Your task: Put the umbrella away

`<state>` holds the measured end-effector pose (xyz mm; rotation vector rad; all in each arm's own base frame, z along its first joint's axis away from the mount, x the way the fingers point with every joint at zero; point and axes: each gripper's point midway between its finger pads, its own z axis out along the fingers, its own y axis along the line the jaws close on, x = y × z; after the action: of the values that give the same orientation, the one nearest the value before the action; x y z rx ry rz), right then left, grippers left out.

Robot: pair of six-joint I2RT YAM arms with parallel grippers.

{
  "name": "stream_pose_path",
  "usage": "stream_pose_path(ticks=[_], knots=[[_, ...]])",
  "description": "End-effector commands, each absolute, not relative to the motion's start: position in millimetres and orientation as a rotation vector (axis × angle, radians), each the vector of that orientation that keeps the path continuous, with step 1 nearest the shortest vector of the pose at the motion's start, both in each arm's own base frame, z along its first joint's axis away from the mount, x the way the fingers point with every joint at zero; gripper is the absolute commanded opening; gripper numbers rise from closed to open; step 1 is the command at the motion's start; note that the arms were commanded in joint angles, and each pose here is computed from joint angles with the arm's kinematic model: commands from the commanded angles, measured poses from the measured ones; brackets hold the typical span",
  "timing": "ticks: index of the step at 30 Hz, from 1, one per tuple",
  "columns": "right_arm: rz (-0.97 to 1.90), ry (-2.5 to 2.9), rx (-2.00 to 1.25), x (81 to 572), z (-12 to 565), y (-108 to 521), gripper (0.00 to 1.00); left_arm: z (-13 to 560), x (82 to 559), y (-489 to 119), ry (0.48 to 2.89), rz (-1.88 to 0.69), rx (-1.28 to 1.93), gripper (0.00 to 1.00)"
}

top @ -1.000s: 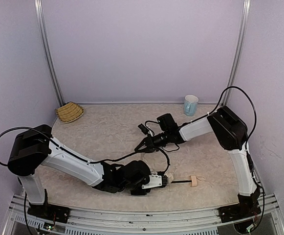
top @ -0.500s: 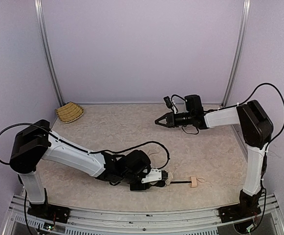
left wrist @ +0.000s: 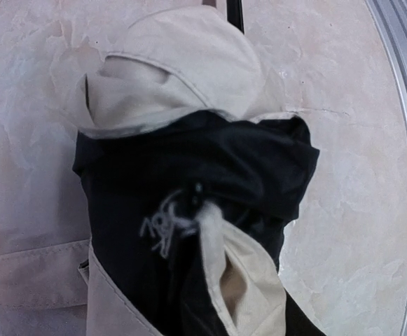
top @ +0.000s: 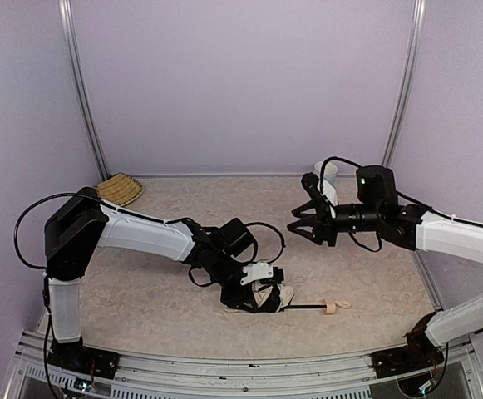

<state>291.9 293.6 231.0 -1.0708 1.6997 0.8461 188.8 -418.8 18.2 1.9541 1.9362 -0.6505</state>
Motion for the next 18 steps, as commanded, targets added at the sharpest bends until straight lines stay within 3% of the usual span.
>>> stream_pose_path(ticks=[1, 8, 18], knots=[[0.465, 1.469, -1.431, 231.4, 197.3, 297.1, 0.50, -51.4, 130.2, -334.2, 2.446, -0.745, 2.140, 0.00], [0.343, 1.236, -1.640, 175.5, 168.1, 319.6, 0.54, -56.8, 129.8, -333.2, 2.506, -0.854, 2.123, 0.00], [0.279, 1.220, -1.839, 163.4, 103.2, 355.0, 0.65, -59.5, 132.8, -333.9, 2.549, -0.915, 2.094, 0.00]])
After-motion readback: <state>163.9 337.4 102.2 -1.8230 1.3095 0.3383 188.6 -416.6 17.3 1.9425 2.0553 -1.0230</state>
